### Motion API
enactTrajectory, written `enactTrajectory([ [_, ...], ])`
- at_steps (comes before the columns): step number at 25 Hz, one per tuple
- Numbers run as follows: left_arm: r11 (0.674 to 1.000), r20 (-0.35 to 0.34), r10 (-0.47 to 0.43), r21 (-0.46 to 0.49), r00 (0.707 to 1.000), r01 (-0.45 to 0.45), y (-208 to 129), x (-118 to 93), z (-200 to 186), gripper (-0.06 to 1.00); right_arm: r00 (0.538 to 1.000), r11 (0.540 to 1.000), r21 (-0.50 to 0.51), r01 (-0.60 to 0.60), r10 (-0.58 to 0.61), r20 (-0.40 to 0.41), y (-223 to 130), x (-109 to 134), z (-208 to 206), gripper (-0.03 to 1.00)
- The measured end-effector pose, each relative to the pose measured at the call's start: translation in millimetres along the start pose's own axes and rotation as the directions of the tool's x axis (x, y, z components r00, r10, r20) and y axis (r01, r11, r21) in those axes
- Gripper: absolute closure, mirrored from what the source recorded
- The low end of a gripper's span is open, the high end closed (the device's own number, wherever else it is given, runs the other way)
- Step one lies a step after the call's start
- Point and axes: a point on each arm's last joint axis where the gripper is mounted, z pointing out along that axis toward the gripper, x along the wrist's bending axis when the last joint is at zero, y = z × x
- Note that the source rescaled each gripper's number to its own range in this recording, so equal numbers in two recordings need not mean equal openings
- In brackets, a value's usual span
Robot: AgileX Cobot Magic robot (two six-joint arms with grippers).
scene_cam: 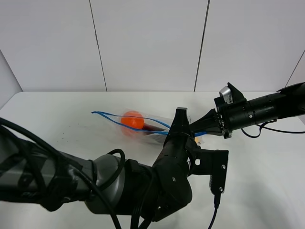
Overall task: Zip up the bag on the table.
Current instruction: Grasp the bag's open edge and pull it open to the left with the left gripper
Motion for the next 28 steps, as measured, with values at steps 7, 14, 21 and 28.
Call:
enactTrajectory([
  [7,1.0,0.002,0.001,-0.002,1.0,-0.001,0.5,-0.3,-0.2,0.77,1.0,1.0,0.001,0.0,0.0,0.0,-0.1,0.0,0.0,0.97],
  [14,1.0,0.002,0.001,-0.003,1.0,-0.001,0.5,-0.4,-0.2,0.94,1.0,1.0,0.001,0.0,0.0,0.0,-0.1,0.0,0.0,0.97],
  [21,1.0,0.002,0.003,-0.003,1.0,-0.003,0.5,-0.4,-0.2,0.94,1.0,1.0,0.001,0.0,0.0,0.0,-0.1,0.0,0.0,0.97],
  [28,0.998,0.008,0.059,0.032,0.998,-0.059,-2.0,2.3,-3.9,0.94,1.0,1.0,0.011,0.004,-0.004,-0.001,-0.9,0.6,1.0,0.97],
])
